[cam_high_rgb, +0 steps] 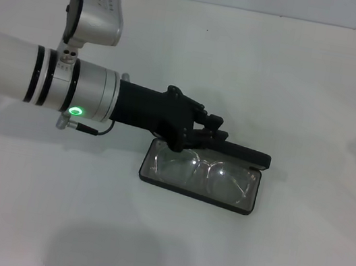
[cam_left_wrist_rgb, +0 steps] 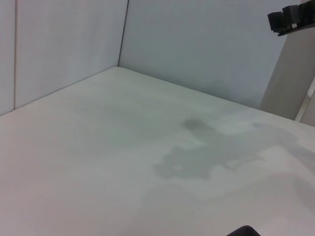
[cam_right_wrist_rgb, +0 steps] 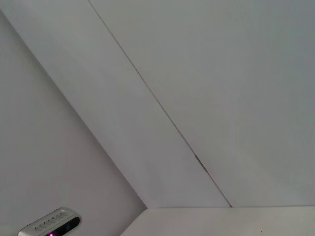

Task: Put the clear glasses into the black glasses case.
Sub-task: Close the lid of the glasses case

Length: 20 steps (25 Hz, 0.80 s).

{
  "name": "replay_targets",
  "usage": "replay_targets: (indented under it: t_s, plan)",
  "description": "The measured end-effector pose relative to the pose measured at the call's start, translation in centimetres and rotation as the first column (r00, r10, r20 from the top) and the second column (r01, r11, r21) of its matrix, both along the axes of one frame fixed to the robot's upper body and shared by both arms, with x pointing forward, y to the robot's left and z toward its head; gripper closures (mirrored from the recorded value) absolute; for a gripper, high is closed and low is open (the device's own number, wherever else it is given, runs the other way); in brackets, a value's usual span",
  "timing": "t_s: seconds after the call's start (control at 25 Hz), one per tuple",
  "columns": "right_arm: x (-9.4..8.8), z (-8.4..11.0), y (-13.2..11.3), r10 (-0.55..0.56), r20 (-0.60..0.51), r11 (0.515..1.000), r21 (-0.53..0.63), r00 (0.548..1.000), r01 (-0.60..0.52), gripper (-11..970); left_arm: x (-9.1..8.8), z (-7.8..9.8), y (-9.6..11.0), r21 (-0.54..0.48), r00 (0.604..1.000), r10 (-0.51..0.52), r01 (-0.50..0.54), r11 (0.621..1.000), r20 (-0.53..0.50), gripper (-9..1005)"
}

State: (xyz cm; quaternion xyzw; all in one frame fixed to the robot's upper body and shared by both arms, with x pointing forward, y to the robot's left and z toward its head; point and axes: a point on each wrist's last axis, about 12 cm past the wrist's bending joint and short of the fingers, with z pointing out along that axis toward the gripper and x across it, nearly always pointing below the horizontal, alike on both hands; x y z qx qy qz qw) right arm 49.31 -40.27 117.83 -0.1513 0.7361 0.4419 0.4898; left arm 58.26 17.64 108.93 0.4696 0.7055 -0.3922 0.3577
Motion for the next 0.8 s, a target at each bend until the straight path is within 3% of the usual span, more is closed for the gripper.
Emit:
replay_targets:
  t_s: [0.8]
  plan:
    - [-0.5,-0.4,0.2,0.018,0.000,1.000,0.016,1.000,-0.018,733,-1.5,-1.4,-0.1,0.033,0.997,-0.049,0.050,0.998,-0.054,762]
